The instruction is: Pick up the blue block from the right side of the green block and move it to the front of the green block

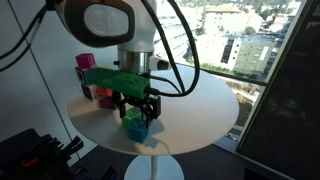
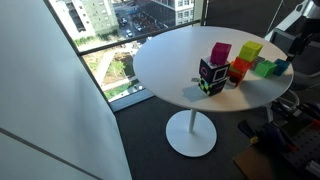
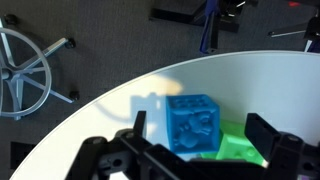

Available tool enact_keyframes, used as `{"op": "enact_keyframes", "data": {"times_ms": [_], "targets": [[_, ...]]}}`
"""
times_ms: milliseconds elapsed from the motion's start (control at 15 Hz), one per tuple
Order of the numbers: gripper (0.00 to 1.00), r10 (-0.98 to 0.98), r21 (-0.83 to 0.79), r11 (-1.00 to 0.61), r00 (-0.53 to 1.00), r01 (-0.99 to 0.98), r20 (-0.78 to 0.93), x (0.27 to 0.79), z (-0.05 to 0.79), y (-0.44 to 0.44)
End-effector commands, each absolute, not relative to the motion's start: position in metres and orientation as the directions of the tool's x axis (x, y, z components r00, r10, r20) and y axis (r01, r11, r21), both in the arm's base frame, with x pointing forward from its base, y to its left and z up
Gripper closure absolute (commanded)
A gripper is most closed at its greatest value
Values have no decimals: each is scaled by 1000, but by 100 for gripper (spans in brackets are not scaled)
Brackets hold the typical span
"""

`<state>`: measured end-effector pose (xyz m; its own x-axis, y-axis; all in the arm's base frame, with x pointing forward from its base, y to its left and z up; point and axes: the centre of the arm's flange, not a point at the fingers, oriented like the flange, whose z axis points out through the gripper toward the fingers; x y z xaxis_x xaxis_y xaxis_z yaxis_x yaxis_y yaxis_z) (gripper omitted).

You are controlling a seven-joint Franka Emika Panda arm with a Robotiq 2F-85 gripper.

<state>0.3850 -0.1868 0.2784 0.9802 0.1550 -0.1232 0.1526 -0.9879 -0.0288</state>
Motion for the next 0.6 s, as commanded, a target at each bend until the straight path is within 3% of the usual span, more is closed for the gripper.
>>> {"op": "enact_keyframes", "data": {"times_ms": [0,533], "targets": [[0,175,4,-984,979,177,-100,381,275,-181],[0,180,9,-983,981,181,-74,373,266,-178]]}}
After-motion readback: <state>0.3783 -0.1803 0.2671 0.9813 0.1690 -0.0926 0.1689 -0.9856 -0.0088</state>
